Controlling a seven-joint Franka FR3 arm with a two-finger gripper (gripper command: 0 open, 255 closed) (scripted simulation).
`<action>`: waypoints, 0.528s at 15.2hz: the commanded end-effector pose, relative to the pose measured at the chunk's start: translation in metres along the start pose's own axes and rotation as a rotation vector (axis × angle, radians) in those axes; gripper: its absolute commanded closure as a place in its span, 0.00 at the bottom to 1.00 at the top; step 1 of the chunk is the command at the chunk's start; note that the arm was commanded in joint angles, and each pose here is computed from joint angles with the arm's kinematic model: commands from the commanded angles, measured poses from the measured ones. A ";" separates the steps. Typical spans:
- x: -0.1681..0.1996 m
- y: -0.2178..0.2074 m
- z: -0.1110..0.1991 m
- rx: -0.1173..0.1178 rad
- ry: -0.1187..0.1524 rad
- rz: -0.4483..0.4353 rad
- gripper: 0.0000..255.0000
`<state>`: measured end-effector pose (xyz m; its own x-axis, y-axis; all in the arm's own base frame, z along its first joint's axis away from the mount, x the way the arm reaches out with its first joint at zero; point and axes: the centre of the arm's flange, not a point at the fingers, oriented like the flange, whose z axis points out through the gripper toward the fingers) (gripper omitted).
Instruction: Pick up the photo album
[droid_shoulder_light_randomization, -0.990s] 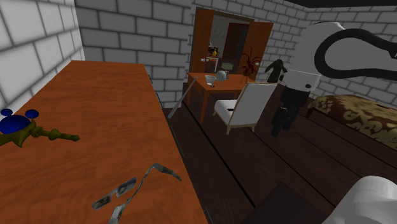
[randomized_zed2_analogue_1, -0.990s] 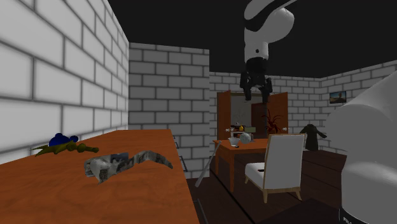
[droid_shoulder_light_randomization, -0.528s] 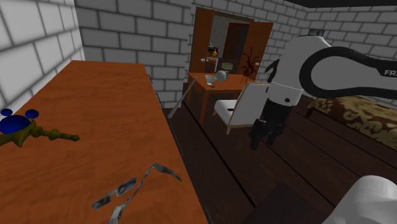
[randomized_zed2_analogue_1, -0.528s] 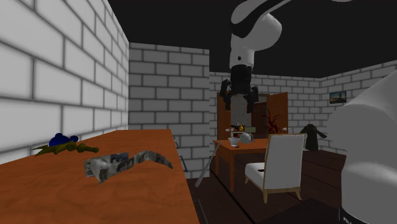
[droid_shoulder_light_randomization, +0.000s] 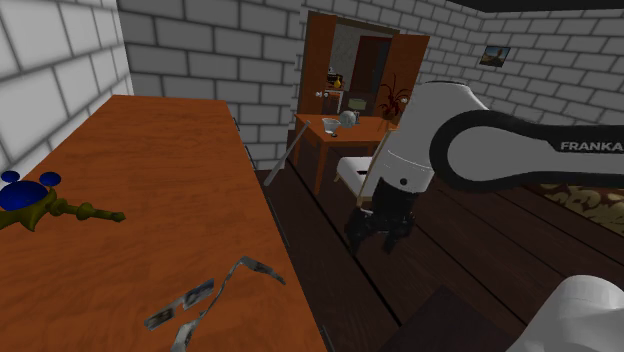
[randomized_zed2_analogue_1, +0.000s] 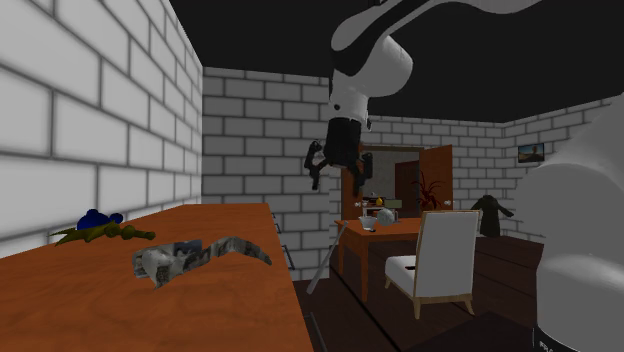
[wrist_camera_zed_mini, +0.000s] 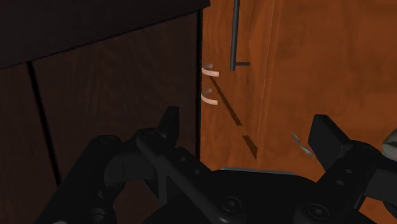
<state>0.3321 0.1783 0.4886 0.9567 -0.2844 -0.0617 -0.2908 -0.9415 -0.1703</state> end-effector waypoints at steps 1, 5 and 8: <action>0.003 -0.020 0.011 0.018 0.008 0.046 0.00; 0.010 -0.061 0.036 0.050 0.022 0.129 0.00; 0.017 -0.092 0.053 0.075 0.033 0.191 0.00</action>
<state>0.3690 0.2586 0.4547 0.8947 -0.4419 -0.0653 -0.4447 -0.8678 -0.2218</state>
